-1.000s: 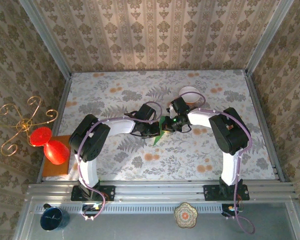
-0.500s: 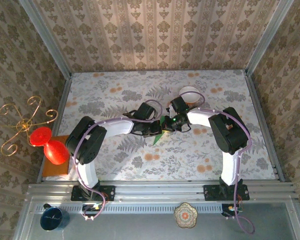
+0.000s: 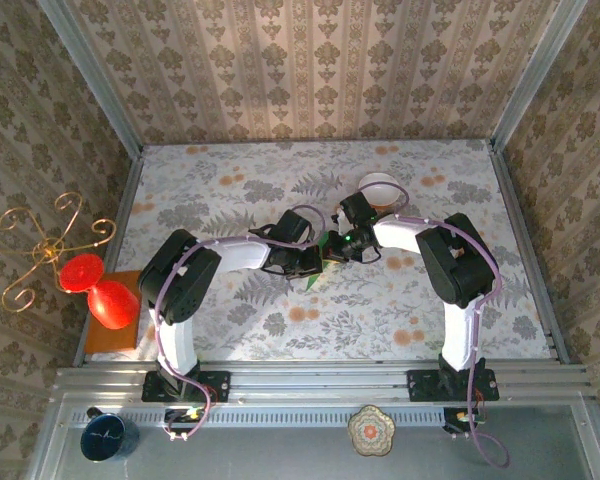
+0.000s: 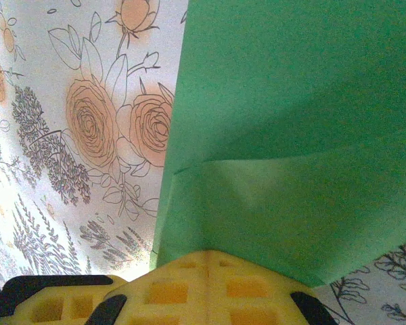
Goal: Fold a paper plane with a square sheet of paper (pick it up from the middle)
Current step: Fold the wing for the fifth time at the center of the table.
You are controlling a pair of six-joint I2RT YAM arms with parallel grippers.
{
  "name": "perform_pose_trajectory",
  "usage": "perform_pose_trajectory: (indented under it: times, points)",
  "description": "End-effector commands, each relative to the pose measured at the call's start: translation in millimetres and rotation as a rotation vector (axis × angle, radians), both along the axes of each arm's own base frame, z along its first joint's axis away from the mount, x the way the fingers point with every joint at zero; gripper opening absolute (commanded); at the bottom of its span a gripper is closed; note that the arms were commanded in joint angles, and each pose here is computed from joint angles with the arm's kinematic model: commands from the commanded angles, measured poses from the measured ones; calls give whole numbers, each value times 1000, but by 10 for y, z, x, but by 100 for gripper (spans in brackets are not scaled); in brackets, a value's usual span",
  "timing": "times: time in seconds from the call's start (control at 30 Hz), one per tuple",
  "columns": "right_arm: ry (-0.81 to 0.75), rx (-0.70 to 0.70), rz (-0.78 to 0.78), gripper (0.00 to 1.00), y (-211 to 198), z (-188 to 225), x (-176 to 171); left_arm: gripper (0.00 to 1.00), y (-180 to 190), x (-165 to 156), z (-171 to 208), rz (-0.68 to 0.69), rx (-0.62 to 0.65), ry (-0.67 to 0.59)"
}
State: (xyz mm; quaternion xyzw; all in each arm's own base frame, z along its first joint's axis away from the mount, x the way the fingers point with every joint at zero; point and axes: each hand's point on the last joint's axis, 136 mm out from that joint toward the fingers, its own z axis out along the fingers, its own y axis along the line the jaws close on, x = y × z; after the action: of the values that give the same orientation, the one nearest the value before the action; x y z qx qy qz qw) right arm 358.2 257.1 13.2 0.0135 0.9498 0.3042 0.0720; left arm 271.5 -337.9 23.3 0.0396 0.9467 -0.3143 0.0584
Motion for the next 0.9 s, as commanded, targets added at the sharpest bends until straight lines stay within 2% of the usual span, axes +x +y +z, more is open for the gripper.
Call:
perform_pose_trajectory:
  times: [0.0, 0.53, 0.73, 0.87]
  points:
    - [121, -204, -53, 2, -375, -560, -192, 0, 188, -266, -272, -34, 102, 63]
    - [159, -280, -88, 2, -557, -713, -218, 0, 621, -954, -380, -106, 236, 149]
    - [156, -268, -93, 2, -543, -686, -215, 0, 877, -1207, -535, -68, 291, 203]
    - [152, -245, -93, 2, -514, -625, -236, 0, 916, -1254, -474, -54, 280, 196]
